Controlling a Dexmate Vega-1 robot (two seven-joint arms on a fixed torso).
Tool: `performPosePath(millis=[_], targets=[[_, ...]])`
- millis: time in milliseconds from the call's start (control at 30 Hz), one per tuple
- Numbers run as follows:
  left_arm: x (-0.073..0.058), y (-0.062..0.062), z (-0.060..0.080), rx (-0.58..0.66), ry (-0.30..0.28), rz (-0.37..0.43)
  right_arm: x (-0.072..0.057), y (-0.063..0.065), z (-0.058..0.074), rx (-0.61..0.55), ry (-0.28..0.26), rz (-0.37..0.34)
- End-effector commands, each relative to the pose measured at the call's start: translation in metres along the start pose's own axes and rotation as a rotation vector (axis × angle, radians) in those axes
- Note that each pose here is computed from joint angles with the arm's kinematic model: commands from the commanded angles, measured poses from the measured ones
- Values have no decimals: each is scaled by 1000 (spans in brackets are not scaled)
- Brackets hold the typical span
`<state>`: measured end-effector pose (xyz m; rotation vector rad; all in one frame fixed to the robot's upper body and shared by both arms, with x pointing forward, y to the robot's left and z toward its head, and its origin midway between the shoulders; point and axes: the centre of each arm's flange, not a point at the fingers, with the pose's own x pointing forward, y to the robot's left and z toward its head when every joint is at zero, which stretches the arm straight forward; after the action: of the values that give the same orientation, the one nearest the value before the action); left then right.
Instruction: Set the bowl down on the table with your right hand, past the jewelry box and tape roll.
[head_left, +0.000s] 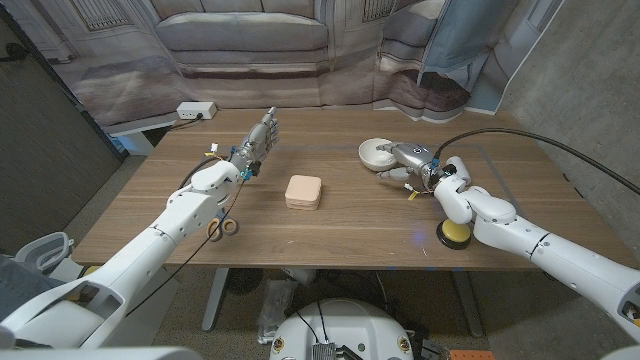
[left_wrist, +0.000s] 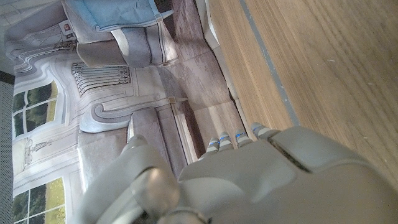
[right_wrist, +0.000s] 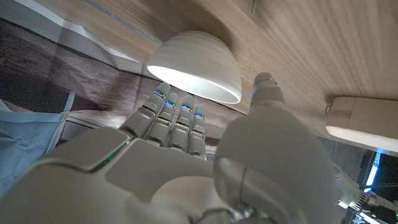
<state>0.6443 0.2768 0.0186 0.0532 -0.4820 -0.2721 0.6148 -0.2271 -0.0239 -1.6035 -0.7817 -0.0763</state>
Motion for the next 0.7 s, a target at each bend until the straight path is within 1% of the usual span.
performPosePath(millis=[33, 167, 367, 700], targets=[[-9, 2, -1, -7, -11, 12, -1, 9, 2, -15, -14, -14], [-13, 3, -2, -6, -12, 17, 0, 12, 3, -21, -20, -31], [-17, 4, -3, -8, -15, 24, 3, 14, 4, -25, -25, -55], [-23, 6, -6, -17, -20, 35, 10, 20, 4, -44, -30, -43]])
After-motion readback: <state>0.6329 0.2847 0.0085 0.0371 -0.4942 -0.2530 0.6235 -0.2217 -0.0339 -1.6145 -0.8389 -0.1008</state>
